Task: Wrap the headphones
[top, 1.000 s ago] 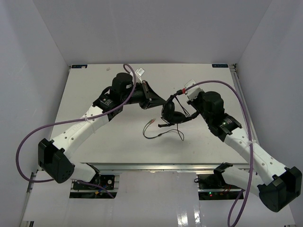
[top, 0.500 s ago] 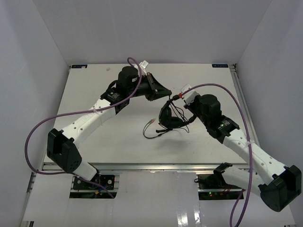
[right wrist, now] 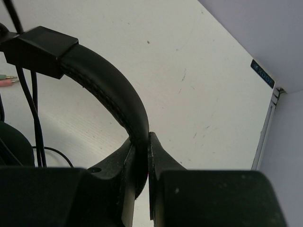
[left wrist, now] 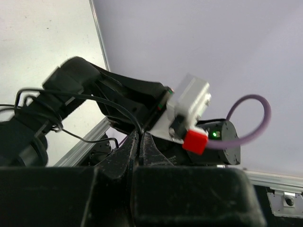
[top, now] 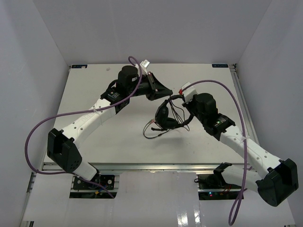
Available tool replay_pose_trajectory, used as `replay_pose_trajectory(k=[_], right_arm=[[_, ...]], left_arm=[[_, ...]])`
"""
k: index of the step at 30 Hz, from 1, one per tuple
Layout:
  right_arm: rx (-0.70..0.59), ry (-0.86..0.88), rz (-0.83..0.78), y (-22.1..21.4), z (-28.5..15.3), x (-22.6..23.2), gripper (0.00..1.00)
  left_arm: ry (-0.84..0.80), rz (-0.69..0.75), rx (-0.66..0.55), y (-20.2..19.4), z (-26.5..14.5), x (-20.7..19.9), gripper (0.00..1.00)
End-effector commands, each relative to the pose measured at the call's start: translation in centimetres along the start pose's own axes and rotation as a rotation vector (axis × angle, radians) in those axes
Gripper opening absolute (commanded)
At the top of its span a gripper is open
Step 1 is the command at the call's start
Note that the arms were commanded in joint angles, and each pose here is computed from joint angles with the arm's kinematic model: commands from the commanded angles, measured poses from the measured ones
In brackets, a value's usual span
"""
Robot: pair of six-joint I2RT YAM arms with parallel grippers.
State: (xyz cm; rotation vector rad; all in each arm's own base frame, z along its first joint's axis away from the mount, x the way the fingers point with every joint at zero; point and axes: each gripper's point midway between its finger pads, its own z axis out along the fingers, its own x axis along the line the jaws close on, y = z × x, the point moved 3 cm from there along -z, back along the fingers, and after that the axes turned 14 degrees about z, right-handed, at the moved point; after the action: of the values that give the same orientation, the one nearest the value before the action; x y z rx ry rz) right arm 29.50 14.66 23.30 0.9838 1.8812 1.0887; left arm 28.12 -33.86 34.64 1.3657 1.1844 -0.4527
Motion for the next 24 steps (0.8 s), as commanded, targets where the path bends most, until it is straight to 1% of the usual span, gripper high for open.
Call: replay_pose_trajectory(k=[1, 2, 8, 15, 19, 20, 24], right_arm=[[-0.125, -0.118, 0.203, 4.3, 0.1, -2.2, 0.08], [-0.127, -0.131, 0.248, 4.3, 0.2, -2.5, 0.08], [-0.131, -0.134, 0.372, 5.2, 0.4, -3.7, 0.08], [-0.141, -0.126, 0.476, 7.9, 0.6, -4.8, 0.08], [-0.168, -0.139, 0.510, 9.0, 0.3, -5.8, 0.08], [-0.172, -0.143, 0.514, 9.2, 0.2, -6.1, 0.08], [-0.172, -0.164, 0.534, 9.2, 0.3, -6.8, 0.08]], left_arm=[[-0.102, 0.065, -0.030, 0.7, -2.4, -3.8, 0.00], [-0.102, 0.066, -0.027, 0.5, -2.5, -3.8, 0.00], [-0.108, 0.078, -0.006, -0.7, -3.2, -3.6, 0.00], [-0.087, 0.125, 0.056, -2.8, -1.4, -2.4, 0.00], [-0.070, 0.214, 0.112, -4.7, 0.6, -2.3, 0.02], [-0.053, 0.256, 0.106, -4.7, 1.0, -2.1, 0.04], [0.010, 0.397, 0.162, -7.1, 2.8, -2.2, 0.12]])
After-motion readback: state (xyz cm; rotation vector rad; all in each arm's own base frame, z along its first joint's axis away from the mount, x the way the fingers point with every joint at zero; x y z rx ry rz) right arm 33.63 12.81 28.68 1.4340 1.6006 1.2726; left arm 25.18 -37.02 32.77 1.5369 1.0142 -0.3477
